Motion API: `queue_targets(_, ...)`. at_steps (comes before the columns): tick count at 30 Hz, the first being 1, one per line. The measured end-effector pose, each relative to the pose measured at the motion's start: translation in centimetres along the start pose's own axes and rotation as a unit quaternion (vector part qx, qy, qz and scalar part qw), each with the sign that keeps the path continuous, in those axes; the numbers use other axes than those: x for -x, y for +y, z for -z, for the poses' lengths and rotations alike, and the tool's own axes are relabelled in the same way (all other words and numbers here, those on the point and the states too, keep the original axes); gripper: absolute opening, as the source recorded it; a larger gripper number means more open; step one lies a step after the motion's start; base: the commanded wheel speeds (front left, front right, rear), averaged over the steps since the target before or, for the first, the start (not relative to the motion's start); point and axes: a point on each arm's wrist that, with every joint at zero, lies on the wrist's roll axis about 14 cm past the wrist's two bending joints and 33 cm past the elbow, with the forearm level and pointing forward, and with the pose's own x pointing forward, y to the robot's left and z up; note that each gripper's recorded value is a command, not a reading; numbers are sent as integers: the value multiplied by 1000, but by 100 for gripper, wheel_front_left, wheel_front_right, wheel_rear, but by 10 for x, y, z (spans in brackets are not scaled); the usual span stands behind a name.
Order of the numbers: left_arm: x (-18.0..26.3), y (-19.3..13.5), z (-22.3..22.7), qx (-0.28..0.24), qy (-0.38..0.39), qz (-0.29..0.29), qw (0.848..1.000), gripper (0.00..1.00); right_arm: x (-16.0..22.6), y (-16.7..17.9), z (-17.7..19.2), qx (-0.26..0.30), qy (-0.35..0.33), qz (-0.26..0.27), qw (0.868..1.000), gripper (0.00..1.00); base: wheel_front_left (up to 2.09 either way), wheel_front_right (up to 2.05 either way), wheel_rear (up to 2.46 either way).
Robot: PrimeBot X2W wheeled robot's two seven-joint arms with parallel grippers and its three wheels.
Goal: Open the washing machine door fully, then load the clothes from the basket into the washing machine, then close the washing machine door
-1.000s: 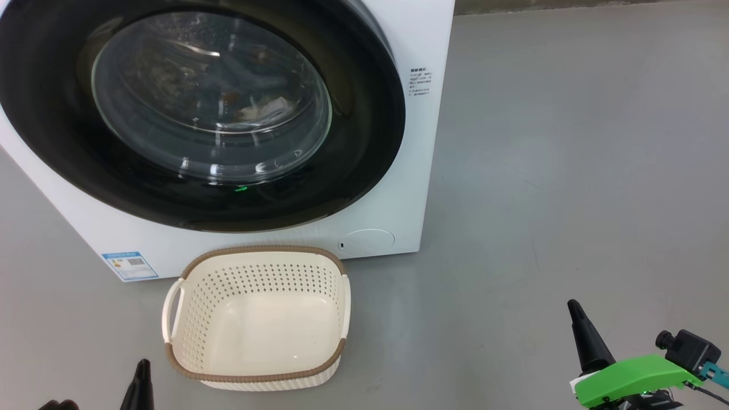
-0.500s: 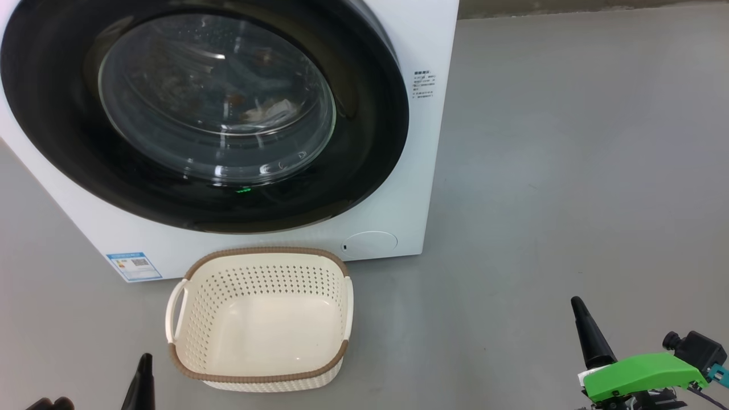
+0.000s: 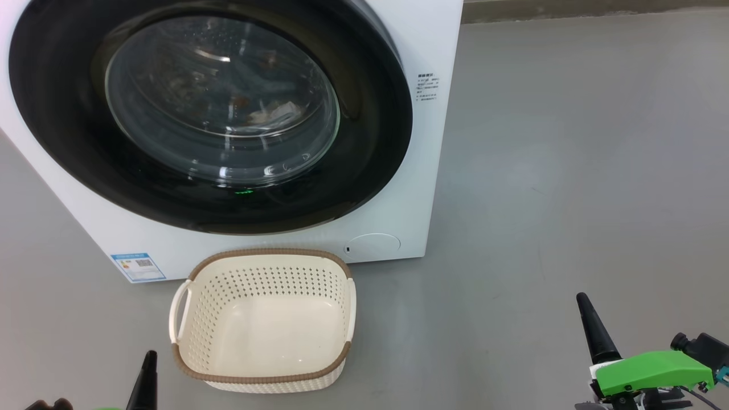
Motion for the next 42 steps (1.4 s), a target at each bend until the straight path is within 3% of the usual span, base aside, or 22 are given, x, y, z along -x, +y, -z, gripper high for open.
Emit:
queue_targets(22,-2,-12,-7,123,-1,18,992,0,-2,11,-6,-109,-3,-15,994,0,0,0,0)
queue_targets(42,-3,-26,-13,232,1,43,972,0,-3,23,-11,-199,0,-37,979,0,0,0,0)
